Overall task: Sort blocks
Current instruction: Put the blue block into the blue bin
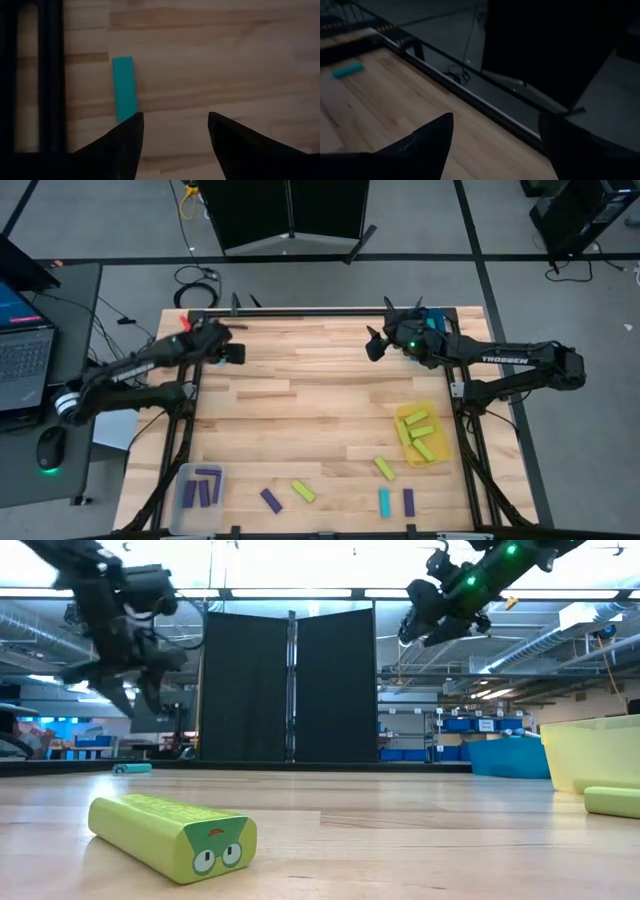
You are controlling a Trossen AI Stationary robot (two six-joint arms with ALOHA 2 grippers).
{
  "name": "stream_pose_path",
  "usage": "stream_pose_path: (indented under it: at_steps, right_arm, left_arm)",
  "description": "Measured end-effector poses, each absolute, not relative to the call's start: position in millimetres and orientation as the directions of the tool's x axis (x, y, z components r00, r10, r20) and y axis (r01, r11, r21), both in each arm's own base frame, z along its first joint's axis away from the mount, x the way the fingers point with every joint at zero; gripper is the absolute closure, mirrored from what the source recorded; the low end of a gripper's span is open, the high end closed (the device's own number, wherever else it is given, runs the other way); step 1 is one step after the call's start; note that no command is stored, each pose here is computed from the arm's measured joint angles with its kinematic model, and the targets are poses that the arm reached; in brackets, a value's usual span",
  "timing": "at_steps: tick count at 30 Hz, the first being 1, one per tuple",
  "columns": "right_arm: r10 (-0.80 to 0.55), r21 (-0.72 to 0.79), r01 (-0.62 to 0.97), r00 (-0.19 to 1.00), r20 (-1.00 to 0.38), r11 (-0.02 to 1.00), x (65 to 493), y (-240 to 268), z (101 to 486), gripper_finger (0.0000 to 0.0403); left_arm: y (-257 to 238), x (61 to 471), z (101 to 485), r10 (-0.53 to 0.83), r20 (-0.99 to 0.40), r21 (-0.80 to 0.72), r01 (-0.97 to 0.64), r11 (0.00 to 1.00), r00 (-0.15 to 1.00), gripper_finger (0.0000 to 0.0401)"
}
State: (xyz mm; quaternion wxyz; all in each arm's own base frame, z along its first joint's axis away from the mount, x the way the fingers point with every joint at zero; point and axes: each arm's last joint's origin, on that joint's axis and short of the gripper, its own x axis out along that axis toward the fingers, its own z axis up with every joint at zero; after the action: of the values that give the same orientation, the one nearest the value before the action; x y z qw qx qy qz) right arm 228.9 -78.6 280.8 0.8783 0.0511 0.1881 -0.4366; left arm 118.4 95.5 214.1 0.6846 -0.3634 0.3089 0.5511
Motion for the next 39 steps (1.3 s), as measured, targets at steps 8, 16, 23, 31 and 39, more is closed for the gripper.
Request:
stream_pose_path:
  at_steps: [8,16,23,31,39]
  right_arm:
    - [-0.724,-0.048,0.746,0.626,-0.291,0.664,235,-78,291,0.0107]
    - [-0.711,-0.042,0.735,0.639,-0.293,0.677,235,-78,291,0.0114]
    - [-0.703,-0.026,0.73,0.648,-0.294,0.683,236,-76,291,0.0113]
    - [-0.679,-0.024,0.706,0.672,-0.295,0.708,238,-68,291,0.0119]
    - [-0.671,-0.024,0.697,0.68,-0.294,0.717,239,-65,291,0.0122]
  left_arm:
    - [102,133,186,0.666,-0.685,-0.289,-0.949,0.126,0.297,0.0174]
    - [115,146,173,0.613,-0.789,-0.022,-0.998,0.053,0.05,0.0174]
    - [137,151,170,0.406,-0.911,0.094,-0.995,0.031,-0.073,0.0147]
    - [155,148,161,0.322,-0.93,0.183,-0.983,-0.007,-0.175,0.0087]
    - [162,142,137,0.21,-0.972,0.109,-0.994,0.003,-0.106,0.0071]
